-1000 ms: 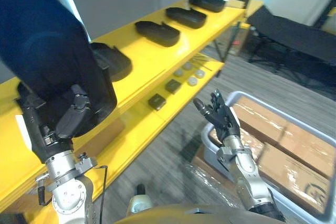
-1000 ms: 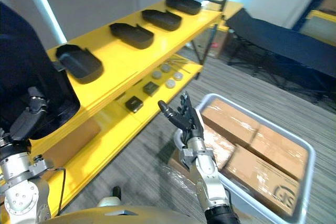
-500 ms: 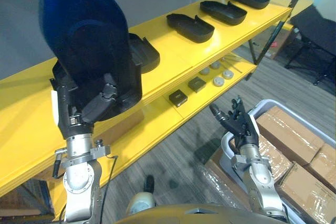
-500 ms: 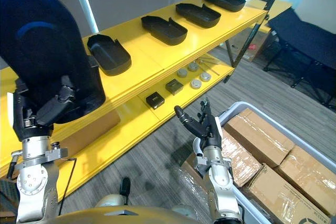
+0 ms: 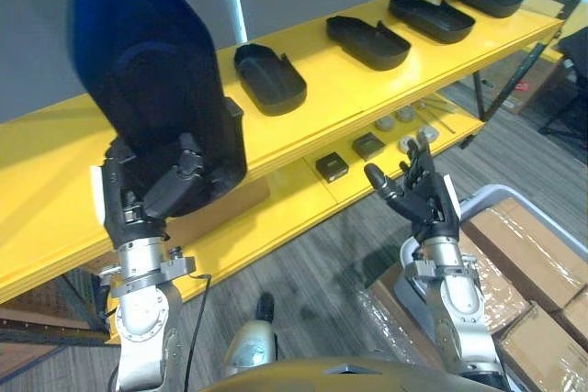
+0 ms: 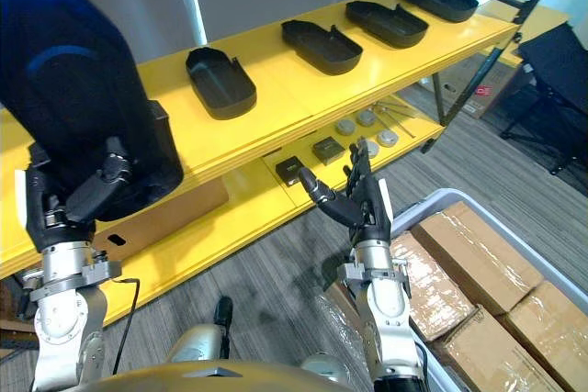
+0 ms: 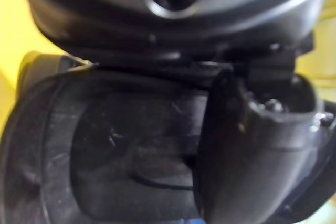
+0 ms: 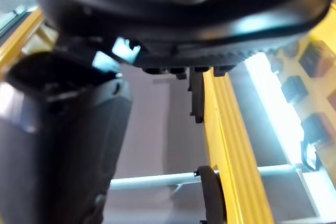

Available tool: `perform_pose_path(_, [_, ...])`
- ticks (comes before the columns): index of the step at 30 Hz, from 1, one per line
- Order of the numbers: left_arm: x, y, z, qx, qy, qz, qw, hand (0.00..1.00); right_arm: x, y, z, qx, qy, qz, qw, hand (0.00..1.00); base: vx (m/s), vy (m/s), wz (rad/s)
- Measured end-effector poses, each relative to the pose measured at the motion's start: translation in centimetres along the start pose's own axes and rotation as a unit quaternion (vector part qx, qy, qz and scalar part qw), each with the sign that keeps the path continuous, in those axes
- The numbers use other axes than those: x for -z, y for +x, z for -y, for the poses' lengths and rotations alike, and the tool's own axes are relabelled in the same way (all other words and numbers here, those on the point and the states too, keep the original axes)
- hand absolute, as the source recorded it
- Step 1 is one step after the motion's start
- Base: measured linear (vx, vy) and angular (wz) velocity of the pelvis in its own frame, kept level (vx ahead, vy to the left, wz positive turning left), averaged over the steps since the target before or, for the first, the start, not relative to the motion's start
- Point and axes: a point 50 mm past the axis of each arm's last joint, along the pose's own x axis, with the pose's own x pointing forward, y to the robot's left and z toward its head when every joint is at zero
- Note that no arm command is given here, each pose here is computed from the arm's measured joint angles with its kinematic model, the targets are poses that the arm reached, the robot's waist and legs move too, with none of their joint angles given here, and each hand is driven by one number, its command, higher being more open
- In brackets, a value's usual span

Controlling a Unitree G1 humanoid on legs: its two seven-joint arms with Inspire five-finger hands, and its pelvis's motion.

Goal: Walk over and take three plastic housings, then place them on the shelf

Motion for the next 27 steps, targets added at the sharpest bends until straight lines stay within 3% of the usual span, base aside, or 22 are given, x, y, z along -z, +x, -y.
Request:
perform_pose_path(4, [-2.2, 0.9, -0.7, -0.017, -0.023, 0.067, 0.997, 0.0, -1.6, 1.2, 1.9, 0.07, -0.007, 0.046, 0.996, 1.0, 0.29, 0.188, 0.37])
perform_pose_path(11, [-4.8, 3.4, -0.4, -0.049, -0.055, 0.166, 0.983, 0.0, -5.6, 4.1, 1.0, 0.035, 0.002, 0.158, 0.987, 1.0, 0.31, 0.1, 0.06])
perform_pose_path(15, [-3.7, 4.4, 0.0, -0.049, -0.058, 0.151, 0.986, 0.0, -6.5, 4.2, 1.6, 0.028, -0.016, 0.175, 0.984, 1.0, 0.18, -0.121, 0.57])
perform_pose_path(18, [-2.4, 3.4, 0.2, -0.059, -0.065, 0.113, 0.99, 0.0, -6.8, 4.2, 2.4, 0.023, -0.038, 0.18, 0.983, 1.0, 0.18, -0.157, 0.25])
perform_pose_path(27, [-3.2, 3.0, 0.2, -0.045, -0.065, 0.126, 0.989, 0.0, -10.6, 5.3, 1.3, -0.051, -0.026, 0.26, 0.964, 1.0, 0.1, -0.045, 0.05])
